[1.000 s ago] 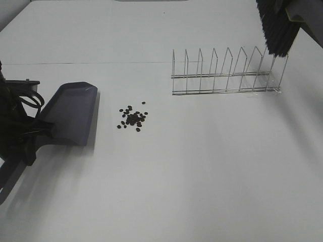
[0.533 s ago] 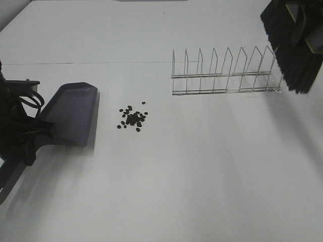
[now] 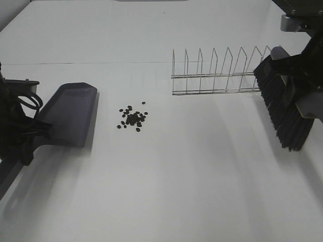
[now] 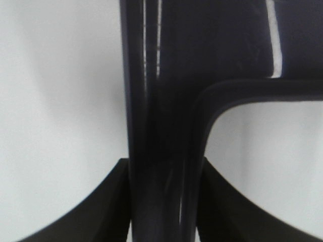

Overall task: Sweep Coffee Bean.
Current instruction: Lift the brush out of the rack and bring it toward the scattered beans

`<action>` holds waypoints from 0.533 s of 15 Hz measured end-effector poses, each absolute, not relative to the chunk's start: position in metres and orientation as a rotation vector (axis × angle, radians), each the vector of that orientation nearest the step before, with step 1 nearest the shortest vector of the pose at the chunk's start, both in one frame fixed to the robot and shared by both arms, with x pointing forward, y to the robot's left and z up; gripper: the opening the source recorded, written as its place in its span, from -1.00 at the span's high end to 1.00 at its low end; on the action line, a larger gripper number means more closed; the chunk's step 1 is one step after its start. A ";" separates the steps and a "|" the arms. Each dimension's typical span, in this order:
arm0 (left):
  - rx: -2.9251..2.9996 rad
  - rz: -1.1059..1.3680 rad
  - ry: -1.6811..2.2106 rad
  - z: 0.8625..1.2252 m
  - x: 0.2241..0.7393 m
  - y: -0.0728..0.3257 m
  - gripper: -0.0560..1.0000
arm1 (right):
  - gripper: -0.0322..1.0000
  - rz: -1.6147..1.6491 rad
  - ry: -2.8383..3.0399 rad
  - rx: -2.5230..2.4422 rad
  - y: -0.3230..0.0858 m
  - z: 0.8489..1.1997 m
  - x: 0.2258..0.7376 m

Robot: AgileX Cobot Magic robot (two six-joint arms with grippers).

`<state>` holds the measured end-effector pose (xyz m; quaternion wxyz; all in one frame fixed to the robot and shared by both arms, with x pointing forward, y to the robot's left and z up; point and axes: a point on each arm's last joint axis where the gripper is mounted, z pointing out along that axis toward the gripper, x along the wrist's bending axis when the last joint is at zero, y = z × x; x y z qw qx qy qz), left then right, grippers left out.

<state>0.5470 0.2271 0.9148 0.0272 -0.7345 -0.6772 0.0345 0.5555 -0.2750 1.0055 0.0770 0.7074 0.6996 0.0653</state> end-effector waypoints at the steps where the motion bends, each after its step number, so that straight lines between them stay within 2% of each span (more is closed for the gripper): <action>1: -2.273 0.093 -2.079 0.915 0.547 0.228 0.27 | 0.27 0.195 2.096 2.121 -0.275 1.004 0.557; 3: -2.287 0.054 -2.040 0.915 0.548 0.231 0.27 | 0.27 0.188 2.120 2.112 -0.268 1.002 0.564; 8: -2.339 -0.040 -2.008 0.924 0.560 0.229 0.27 | 0.27 -0.016 2.331 1.849 -0.184 0.990 0.607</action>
